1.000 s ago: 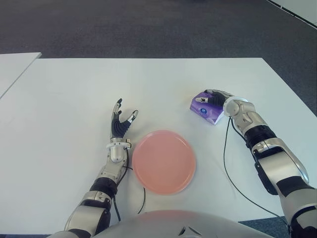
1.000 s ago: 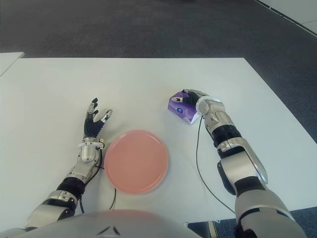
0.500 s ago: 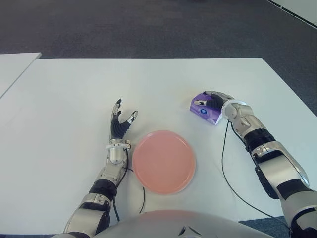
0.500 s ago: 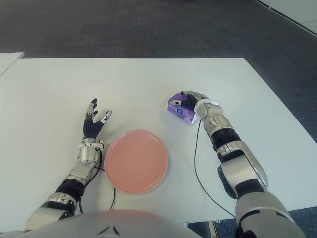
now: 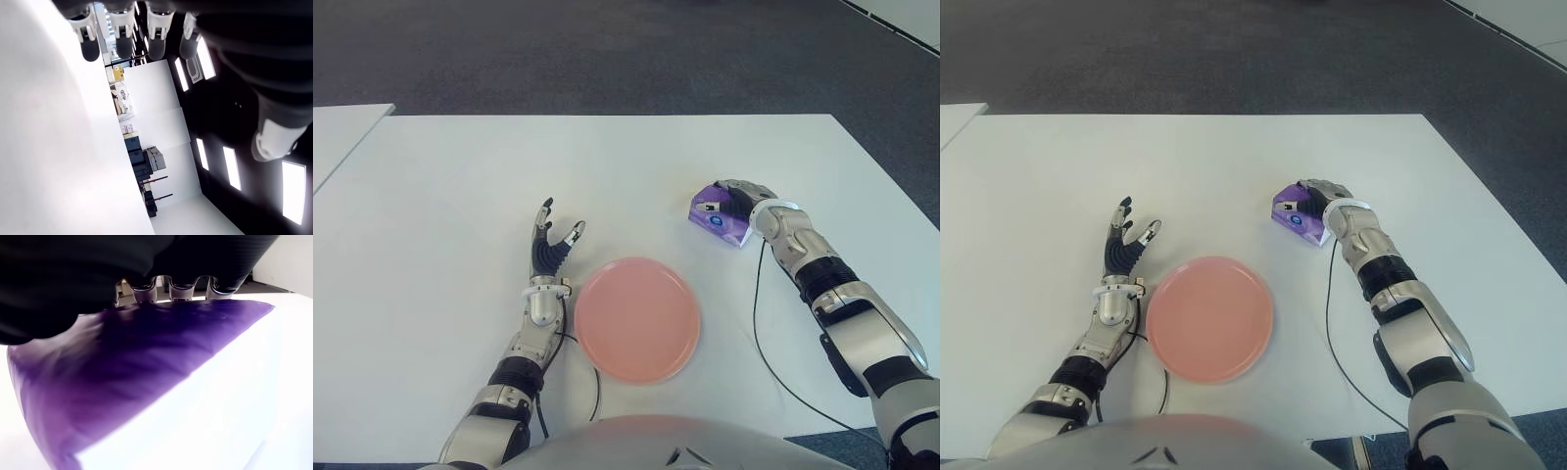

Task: Put the tissue paper into the plate.

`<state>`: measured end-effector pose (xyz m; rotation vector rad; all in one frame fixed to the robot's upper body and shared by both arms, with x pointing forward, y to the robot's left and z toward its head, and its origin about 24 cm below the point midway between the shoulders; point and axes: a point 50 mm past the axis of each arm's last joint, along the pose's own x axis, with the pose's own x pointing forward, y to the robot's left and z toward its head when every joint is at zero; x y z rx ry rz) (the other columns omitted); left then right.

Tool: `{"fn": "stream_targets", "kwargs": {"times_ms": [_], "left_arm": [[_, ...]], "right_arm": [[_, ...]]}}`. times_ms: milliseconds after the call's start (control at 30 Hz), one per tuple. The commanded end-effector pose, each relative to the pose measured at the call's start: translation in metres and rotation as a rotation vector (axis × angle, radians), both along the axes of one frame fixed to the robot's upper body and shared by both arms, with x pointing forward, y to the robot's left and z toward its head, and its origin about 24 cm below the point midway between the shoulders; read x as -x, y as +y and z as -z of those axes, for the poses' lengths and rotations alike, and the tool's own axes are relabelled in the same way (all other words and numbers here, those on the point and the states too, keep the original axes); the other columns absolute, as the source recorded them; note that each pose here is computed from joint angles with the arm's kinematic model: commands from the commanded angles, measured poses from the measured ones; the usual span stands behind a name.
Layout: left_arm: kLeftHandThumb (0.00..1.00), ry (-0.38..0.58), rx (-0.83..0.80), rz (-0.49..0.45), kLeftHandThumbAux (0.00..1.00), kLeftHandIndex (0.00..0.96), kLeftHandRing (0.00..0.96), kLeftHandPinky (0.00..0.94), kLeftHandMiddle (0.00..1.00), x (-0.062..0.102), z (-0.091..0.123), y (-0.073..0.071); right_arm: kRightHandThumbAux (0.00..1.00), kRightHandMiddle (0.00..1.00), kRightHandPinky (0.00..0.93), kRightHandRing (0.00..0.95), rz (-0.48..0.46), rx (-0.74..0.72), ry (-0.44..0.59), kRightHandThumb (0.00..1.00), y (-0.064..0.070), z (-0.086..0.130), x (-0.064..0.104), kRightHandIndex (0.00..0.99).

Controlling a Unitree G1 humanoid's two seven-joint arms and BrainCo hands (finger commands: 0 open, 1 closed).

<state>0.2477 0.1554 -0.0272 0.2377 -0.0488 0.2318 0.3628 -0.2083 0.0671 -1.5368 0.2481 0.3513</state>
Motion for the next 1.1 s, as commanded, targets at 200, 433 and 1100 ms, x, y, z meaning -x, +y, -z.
{"fn": "stream_targets", "kwargs": {"times_ms": [200,433,1100], "left_arm": [[0.004,0.169,-0.003,-0.009,0.547,0.0,0.0,0.0,0.0,0.033,0.034,0.001],[0.004,0.176,0.001,-0.005,0.548,0.0,0.0,0.0,0.0,0.034,0.035,0.001],[0.0,0.159,-0.001,-0.015,0.539,0.0,0.0,0.0,0.0,0.036,0.033,-0.002]], "right_arm": [[0.116,0.0,0.0,0.0,-0.102,0.055,-0.082,0.429,-0.001,0.018,0.016,0.0],[0.108,0.0,0.0,0.0,-0.254,0.148,-0.188,0.396,0.009,0.021,0.028,0.0],[0.156,0.0,0.0,0.0,-0.55,0.568,-0.226,0.416,0.02,0.061,0.055,0.0]]}}
